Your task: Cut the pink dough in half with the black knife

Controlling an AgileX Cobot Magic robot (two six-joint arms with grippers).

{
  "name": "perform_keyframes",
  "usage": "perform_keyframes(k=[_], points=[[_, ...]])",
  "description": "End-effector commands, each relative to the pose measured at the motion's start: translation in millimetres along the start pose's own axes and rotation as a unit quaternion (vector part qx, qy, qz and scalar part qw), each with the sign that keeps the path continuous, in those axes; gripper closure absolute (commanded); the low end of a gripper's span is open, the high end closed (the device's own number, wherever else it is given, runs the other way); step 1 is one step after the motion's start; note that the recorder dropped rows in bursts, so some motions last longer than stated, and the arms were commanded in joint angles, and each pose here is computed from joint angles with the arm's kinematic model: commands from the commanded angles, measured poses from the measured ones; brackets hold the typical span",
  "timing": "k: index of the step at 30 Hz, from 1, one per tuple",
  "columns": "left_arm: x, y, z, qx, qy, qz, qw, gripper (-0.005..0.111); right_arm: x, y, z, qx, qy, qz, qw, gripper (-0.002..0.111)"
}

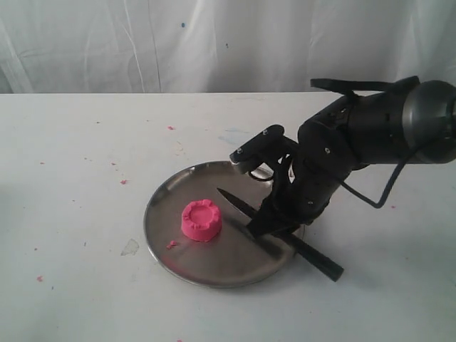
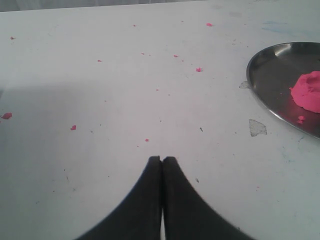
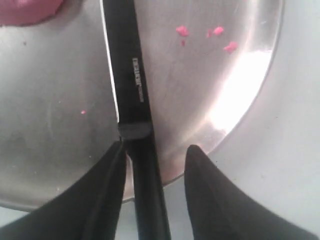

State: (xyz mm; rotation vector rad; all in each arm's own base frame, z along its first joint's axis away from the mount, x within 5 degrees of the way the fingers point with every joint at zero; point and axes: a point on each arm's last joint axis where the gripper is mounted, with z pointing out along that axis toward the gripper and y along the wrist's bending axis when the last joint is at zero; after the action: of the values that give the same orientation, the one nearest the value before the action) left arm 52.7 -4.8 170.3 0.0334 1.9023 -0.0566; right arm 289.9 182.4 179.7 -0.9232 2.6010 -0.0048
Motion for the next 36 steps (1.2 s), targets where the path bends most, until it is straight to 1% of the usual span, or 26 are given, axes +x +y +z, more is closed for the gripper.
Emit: perform_keyframes(k=[1, 3, 4, 6, 7, 8, 10, 11, 12, 13, 14, 15, 17, 18, 20, 22, 25, 27, 29, 31, 33, 34, 36], points=[[1, -0.3, 0, 0.003, -0.001, 0.000, 1.000, 0.107, -4, -6, -16, 0.010, -0.022, 0.009, 1.000, 0.071], [1, -0.3, 0, 0.003, -0.001, 0.000, 1.000, 0.107, -1, -23, -17, 0.031, -0.019, 0.021, 0.999, 0.071], [1, -0.3, 0, 0.003, -0.001, 0.000, 1.000, 0.107, 1, -34, -16, 0.039, -0.017, 0.046, 0.998, 0.071], [1, -0.3, 0, 0.003, -0.001, 0.000, 1.000, 0.107, 12, -71, -14, 0.052, -0.009, 0.128, 0.990, 0.071], [1, -0.3, 0, 0.003, -0.001, 0.000, 1.000, 0.107, 18, -84, -13, 0.050, -0.002, 0.165, 0.985, 0.071], [1, -0.3, 0, 0.003, -0.001, 0.000, 1.000, 0.107, 29, -99, -9, 0.039, 0.021, 0.201, 0.979, 0.072], [1, -0.3, 0, 0.003, -0.001, 0.000, 1.000, 0.107, 43, -110, -5, -0.006, 0.060, 0.219, 0.974, 0.074], [1, -0.3, 0, 0.003, -0.001, 0.000, 1.000, 0.107, 51, -114, -2, -0.059, 0.071, 0.236, 0.967, 0.075], [1, -0.3, 0, 0.003, -0.001, 0.000, 1.000, 0.107, 53, -114, -1, -0.099, 0.063, 0.250, 0.961, 0.075], [1, -0.3, 0, 0.003, -0.001, 0.000, 1.000, 0.107, 54, -114, -1, -0.137, 0.050, 0.243, 0.959, 0.075], [1, -0.3, 0, 0.003, -0.001, 0.000, 1.000, 0.107, 53, -114, -2, -0.184, 0.027, 0.258, 0.948, 0.075], [1, -0.3, 0, 0.003, -0.001, 0.000, 1.000, 0.107, 53, -113, -4, -0.213, 0.014, 0.250, 0.945, 0.075], [1, -0.3, 0, 0.003, -0.001, 0.000, 1.000, 0.107, 52, -113, -8, -0.251, -0.001, 0.262, 0.932, 0.075], [1, -0.3, 0, 0.003, -0.001, 0.000, 1.000, 0.107, 53, -114, -8, -0.255, 0.003, 0.261, 0.931, 0.075], [1, -0.3, 0, 0.003, -0.001, 0.000, 1.000, 0.107, 59, -113, -6, -0.248, 0.022, 0.244, 0.937, 0.071], [1, -0.3, 0, 0.003, -0.001, 0.000, 1.000, 0.107, 66, -113, -2, -0.229, 0.036, 0.232, 0.944, 0.064], [1, -0.3, 0, 0.003, -0.001, 0.000, 1.000, 0.107, 71, -118, 6, -0.185, 0.025, 0.254, 0.949, 0.053], [1, -0.3, 0, 0.003, -0.001, 0.000, 1.000, 0.107, 71, -122, 10, -0.157, 0.006, 0.266, 0.951, 0.053], [1, -0.3, 0, 0.003, -0.001, 0.000, 1.000, 0.107, 71, -124, 11, -0.146, -0.001, 0.268, 0.952, 0.053], [1, -0.3, 0, 0.003, -0.001, 0.000, 1.000, 0.107, 71, -123, 11, -0.152, 0.002, 0.270, 0.951, 0.053], [1, -0.3, 0, 0.003, -0.001, 0.000, 1.000, 0.107, 73, -119, 14, -0.174, 0.013, 0.267, 0.948, 0.053], [1, -0.3, 0, 0.003, -0.001, 0.000, 1.000, 0.107, 73, -116, 16, -0.190, 0.017, 0.260, 0.946, 0.053], [1, -0.3, 0, 0.003, -0.001, 0.000, 1.000, 0.107, 73, -108, 23, -0.245, 0.024, 0.251, 0.936, 0.053]])
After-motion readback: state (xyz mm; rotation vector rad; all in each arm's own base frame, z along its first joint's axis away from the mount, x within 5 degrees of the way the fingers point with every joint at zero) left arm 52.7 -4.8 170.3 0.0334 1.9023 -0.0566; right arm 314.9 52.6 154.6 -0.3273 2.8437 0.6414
